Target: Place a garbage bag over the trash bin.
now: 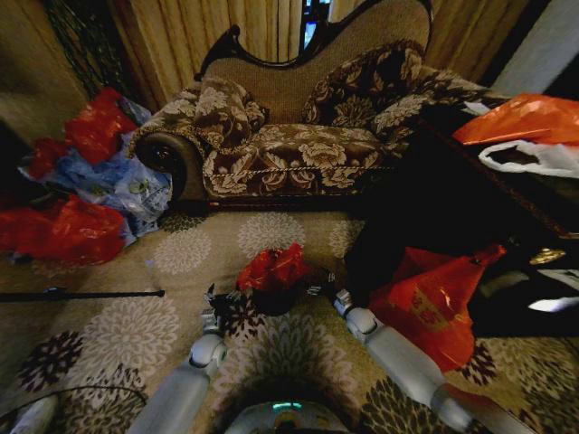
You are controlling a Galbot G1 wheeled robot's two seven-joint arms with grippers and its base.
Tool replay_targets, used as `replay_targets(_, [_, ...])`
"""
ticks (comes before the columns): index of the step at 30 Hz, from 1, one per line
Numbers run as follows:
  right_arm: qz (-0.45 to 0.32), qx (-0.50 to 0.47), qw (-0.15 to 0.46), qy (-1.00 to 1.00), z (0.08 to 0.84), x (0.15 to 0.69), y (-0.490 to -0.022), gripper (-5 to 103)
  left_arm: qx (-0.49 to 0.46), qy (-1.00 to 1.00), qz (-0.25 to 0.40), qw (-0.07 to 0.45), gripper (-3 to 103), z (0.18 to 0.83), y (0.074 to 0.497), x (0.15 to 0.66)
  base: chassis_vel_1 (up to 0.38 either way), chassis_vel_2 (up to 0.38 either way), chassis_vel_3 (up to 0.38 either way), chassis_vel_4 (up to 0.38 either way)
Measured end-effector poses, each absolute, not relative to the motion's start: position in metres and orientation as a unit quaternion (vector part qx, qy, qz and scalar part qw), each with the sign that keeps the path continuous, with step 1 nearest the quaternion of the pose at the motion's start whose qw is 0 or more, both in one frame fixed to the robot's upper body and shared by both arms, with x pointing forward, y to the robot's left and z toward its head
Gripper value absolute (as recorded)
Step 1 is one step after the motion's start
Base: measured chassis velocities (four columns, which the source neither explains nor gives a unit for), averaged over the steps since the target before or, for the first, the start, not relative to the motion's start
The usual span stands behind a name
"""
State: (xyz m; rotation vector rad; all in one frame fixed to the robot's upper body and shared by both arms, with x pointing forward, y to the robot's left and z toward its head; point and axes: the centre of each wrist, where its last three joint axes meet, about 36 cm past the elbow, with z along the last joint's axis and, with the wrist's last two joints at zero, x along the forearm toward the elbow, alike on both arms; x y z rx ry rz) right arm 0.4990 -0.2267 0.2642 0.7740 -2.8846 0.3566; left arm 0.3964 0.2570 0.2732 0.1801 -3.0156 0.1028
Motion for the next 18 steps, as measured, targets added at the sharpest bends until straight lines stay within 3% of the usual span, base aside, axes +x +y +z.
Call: replay_targets(18, [0.062, 0.163, 0.076, -0.982, 0.305, 0.437, -0.215, 100, 0.073, -0.995, 0.048, 0.04, 100, 0.303, 0.268, 0.363, 0.0, 0.0, 0.0, 0.0])
